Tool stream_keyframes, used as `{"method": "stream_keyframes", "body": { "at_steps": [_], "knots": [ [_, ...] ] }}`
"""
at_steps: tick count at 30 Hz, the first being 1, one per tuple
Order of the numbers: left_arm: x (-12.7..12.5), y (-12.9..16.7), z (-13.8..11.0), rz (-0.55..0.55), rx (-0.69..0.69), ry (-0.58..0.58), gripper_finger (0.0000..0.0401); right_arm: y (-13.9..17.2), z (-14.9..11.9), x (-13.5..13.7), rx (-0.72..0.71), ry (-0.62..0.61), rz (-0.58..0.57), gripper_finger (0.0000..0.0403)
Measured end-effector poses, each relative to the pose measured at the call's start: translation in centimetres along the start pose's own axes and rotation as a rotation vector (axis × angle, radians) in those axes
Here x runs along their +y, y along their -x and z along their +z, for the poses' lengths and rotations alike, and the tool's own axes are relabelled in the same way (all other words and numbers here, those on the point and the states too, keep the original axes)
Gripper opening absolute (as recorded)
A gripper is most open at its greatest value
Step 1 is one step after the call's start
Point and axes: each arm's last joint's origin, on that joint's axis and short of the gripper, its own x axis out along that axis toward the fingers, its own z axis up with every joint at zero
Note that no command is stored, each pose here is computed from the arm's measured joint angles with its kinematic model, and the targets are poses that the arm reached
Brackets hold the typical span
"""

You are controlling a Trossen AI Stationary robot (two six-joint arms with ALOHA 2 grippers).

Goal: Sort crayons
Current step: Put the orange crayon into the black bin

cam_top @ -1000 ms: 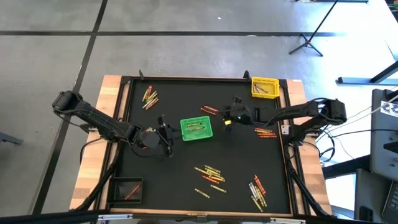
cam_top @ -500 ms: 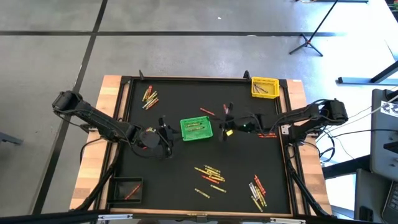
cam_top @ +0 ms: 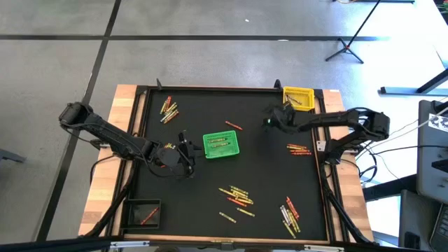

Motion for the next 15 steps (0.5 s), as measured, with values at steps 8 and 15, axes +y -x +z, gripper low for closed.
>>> {"method": "stream_keyframes", "body": {
  "at_steps": [8,15],
  "knots": [
    [0.0,0.0,0.0,0.0,0.0,0.001,0.0106,-2.1,-1.1,-3.3,0.226,-0.135,0.076,0.0187],
    [0.0,0.0,0.0,0.001,0.0,0.008,0.0106,-1.8,-2.4,-4.0,0.319,-0.097,-0.056,0.0173]
  ]
}}
